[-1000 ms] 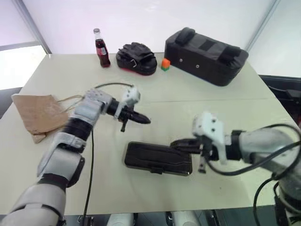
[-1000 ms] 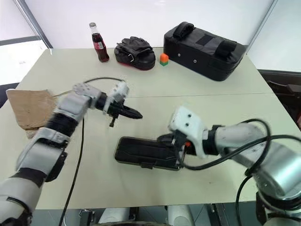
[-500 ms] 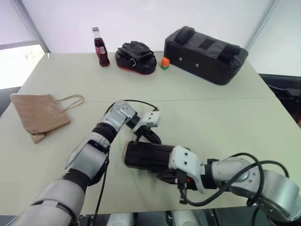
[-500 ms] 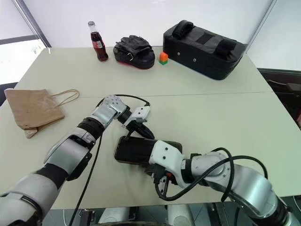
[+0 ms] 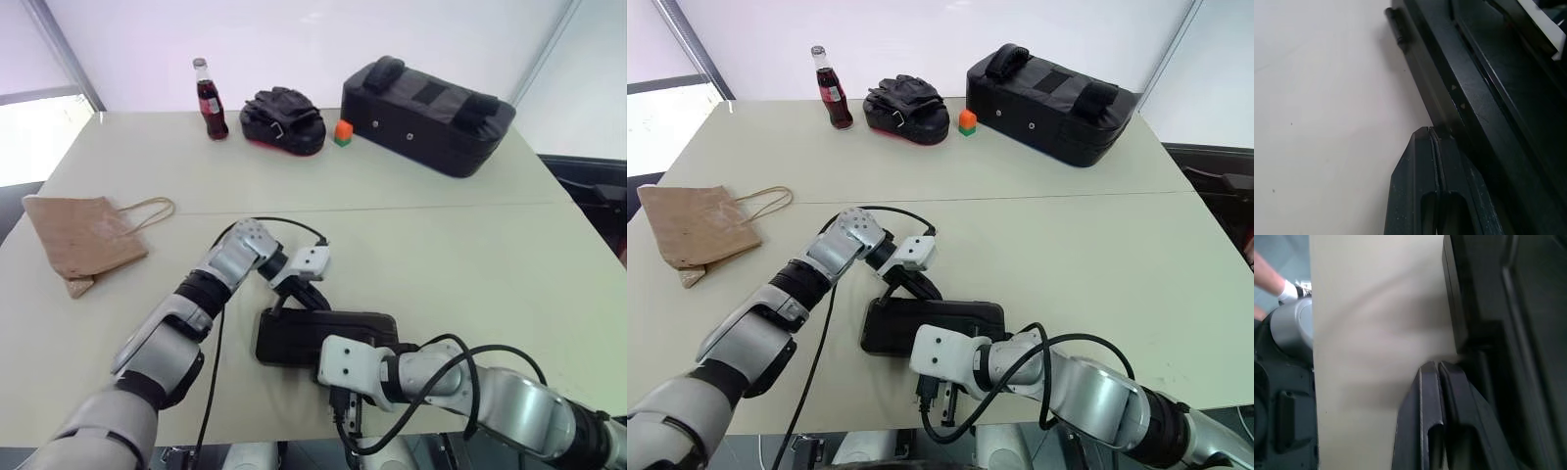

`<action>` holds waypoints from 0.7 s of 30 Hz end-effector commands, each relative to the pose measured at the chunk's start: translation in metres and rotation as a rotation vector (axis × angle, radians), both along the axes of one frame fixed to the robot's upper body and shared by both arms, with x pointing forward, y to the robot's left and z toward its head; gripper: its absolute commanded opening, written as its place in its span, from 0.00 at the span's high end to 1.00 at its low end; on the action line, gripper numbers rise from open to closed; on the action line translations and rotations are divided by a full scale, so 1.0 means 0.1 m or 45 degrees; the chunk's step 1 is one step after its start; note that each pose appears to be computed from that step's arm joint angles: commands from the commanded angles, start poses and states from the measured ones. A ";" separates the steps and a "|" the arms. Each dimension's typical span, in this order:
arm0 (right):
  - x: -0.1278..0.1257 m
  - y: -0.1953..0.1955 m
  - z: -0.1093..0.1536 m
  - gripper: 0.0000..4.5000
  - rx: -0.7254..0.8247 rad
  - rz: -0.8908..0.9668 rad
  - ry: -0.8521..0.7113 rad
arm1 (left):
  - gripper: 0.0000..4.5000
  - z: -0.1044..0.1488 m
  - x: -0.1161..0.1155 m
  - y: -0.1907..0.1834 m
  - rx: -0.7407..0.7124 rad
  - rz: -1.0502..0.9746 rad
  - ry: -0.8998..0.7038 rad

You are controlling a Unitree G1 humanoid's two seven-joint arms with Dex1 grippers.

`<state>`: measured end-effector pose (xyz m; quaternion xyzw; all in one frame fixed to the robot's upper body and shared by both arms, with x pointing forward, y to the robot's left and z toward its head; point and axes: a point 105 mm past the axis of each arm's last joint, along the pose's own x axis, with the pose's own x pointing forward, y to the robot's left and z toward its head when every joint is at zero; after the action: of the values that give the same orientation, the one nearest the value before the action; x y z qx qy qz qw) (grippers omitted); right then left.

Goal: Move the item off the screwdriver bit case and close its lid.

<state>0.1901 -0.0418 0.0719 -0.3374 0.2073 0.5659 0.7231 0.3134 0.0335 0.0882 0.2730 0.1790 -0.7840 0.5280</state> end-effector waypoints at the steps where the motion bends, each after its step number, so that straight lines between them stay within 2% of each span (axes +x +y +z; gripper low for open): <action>1: 0.40 -0.33 -0.10 0.98 -0.199 -0.179 -0.183 | 1.00 -0.12 -0.20 -0.08 0.017 -0.113 0.062; 7: 0.43 -0.24 -0.07 0.98 -0.179 -0.150 -0.205 | 1.00 -0.16 -0.33 -0.19 -0.038 -0.147 0.053; 15: 0.55 -0.27 -0.14 0.98 -0.214 -0.148 -0.220 | 1.00 -0.08 -0.50 -0.21 -0.046 -0.187 0.110; 21: 0.70 -0.42 -0.14 0.98 -0.326 -0.128 -0.321 | 1.00 -0.08 -0.58 -0.14 0.014 -0.197 0.140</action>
<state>0.1917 -0.0286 0.0669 -0.3827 0.1573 0.6075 0.6780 0.3018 0.0386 0.0973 0.2811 0.1787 -0.7576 0.5614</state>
